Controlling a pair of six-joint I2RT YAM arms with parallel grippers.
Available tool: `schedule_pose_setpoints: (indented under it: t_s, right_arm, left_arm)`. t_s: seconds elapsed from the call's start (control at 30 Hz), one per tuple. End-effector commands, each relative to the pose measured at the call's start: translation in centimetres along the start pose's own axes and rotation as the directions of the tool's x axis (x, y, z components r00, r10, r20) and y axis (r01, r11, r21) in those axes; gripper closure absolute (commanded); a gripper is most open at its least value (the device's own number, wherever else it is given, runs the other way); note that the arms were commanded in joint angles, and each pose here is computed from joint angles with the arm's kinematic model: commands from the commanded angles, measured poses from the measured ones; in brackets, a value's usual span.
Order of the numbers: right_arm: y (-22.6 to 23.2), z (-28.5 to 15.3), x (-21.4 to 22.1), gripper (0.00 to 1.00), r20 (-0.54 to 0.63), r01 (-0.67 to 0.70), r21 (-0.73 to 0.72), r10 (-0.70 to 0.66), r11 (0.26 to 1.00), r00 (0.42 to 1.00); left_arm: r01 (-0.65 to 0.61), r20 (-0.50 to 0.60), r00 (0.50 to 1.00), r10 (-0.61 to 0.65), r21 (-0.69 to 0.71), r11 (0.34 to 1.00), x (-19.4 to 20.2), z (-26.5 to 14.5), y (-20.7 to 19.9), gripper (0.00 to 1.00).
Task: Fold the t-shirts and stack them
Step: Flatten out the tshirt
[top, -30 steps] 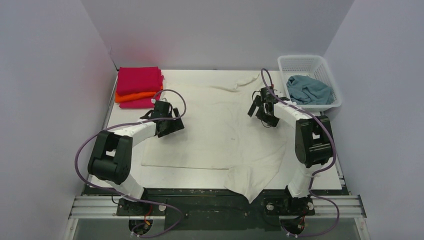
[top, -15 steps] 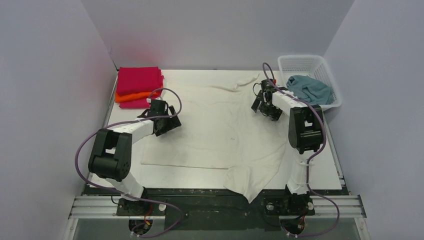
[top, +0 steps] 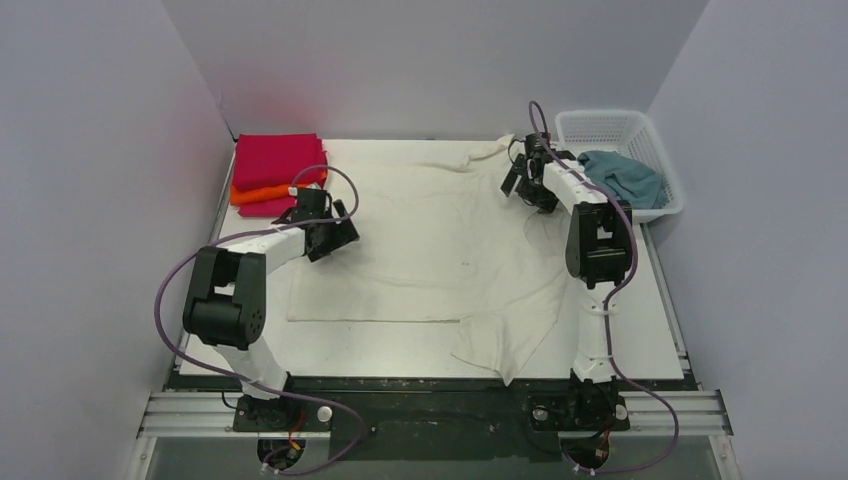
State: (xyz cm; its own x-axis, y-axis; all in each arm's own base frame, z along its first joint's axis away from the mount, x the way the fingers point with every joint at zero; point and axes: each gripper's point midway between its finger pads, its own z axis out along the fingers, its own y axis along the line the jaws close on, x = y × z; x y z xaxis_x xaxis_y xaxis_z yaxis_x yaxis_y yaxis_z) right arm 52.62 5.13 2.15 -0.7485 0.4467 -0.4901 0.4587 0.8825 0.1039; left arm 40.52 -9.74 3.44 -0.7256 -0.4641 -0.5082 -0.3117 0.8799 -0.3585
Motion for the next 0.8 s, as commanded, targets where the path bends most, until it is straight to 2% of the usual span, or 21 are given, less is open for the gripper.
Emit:
schedule_pose_setpoints:
  t_s: [0.0, 0.13, 0.17, 0.3, 0.47, 0.57, 0.67, 0.77]
  right_arm:
    - [1.2, -4.8, -2.5, 0.07, 0.05, 0.029, -0.05, -0.027, 0.998, 0.998]
    - [0.0, -10.4, -2.3, 0.06, 0.099, 0.063, -0.02, -0.061, 0.998, 0.993]
    - [-0.5, -11.9, -1.4, 0.06, 0.102, 0.072, -0.014, -0.07, 0.997, 0.992]
    - [-3.2, -16.5, 2.9, 0.05, 0.133, 0.127, 0.06, -0.134, 0.99, 0.982]
    - [-5.4, -19.9, 10.2, 0.05, 0.144, 0.201, 0.084, -0.212, 0.976, 0.967]
    - [-7.0, -20.7, 15.0, 0.05, 0.118, 0.245, 0.063, -0.251, 0.967, 0.961]
    - [-8.2, -20.9, 19.9, 0.05, 0.063, 0.342, 0.029, -0.343, 0.939, 0.937]
    - [-8.6, -21.6, 23.3, 0.06, 0.014, 0.351, -0.066, -0.351, 0.934, 0.936]
  left_arm:
    - [0.047, 0.125, 0.991, -0.045, -0.014, 0.999, -4.4, -4.7, -1.1, 0.07]
    - [0.201, 0.242, 0.958, -0.152, -0.193, 0.96, -5.4, -10.5, 2.7, 0.07]
    - [0.234, 0.274, 0.949, -0.158, -0.271, 0.934, -4.8, -12.5, 4.8, 0.07]
    - [0.364, 0.313, 0.915, -0.254, -0.368, 0.856, -1.2, -15.6, 9.7, 0.07]
    - [0.444, 0.253, 0.894, -0.37, -0.389, 0.807, 4.6, -15.6, 14.2, 0.08]
    - [0.47, 0.256, 0.878, -0.404, -0.31, 0.826, 5.1, -14.9, 13.9, 0.11]
    - [0.478, 0.246, 0.874, -0.419, -0.278, 0.833, 5.4, -13.8, 13.7, 0.18]
    - [0.48, 0.22, 0.875, -0.431, -0.286, 0.829, 6.0, -12.6, 13.7, 0.25]
